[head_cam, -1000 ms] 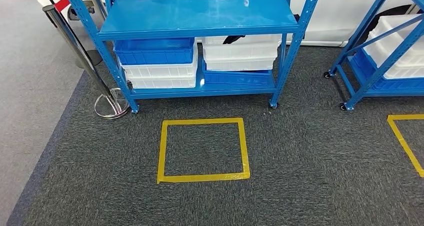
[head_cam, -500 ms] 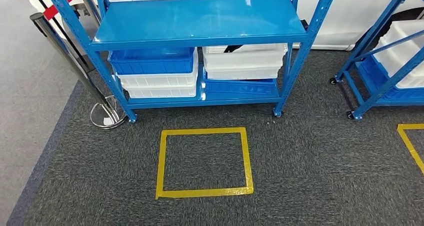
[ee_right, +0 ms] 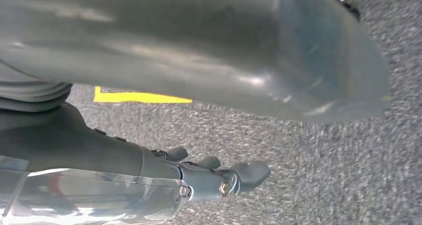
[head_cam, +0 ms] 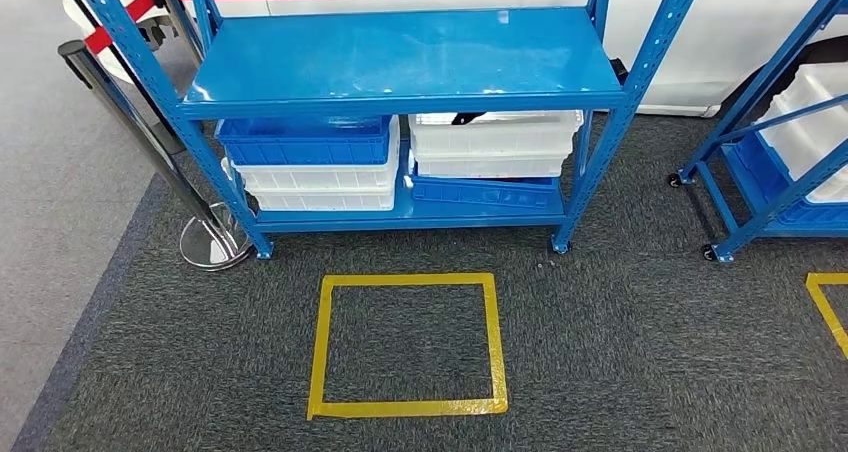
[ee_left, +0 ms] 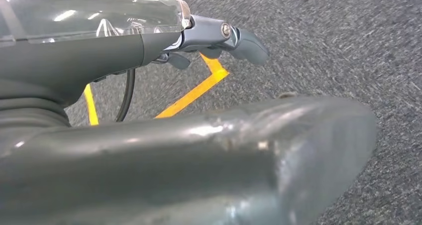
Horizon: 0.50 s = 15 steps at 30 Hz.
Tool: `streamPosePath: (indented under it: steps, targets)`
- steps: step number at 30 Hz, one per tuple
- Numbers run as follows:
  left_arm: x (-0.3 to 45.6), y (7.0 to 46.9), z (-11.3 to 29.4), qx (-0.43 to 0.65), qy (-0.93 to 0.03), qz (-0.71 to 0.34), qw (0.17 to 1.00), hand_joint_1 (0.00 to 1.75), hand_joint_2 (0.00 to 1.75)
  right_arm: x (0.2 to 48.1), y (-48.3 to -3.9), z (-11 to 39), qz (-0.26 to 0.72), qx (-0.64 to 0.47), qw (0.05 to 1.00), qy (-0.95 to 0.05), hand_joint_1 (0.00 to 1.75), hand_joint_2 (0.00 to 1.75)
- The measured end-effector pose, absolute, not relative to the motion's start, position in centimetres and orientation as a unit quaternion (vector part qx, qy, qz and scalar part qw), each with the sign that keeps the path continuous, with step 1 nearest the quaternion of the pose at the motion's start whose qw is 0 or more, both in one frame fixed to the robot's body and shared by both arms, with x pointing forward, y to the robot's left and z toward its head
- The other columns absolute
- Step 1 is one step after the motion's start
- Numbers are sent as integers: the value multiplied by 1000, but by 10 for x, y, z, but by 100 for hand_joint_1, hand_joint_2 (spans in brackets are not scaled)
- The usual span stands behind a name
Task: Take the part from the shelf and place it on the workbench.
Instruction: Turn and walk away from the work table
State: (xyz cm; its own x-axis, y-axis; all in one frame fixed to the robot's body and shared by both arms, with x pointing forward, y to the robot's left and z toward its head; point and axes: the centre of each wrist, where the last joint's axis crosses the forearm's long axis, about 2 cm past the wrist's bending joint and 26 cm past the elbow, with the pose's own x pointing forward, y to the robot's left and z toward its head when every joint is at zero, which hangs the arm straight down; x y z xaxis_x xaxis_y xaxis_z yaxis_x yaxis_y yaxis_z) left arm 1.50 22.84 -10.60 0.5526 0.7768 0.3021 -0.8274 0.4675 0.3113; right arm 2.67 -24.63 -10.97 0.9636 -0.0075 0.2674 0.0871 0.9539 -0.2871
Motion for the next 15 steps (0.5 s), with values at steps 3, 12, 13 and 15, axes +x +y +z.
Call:
streamPosePath:
  steps: [3, 12, 13, 15]
  targets:
    - [16, 228, -106, 214, -60, 469, 854, 0, 0, 26, -246, -110, -24, -149, 980, -132, 0, 0]
    - [14, 228, -106, 215, -58, 471, 854, 0, 0, 25, -244, -110, -25, -147, 980, -130, 0, 0]
    - [14, 228, -106, 214, -58, 472, 853, 0, 0, 25, -243, -110, -25, -146, 980, -131, 0, 0]
    - [14, 228, -106, 212, -58, 474, 853, 0, 0, 28, -243, -109, -25, -145, 980, -133, 0, 0]
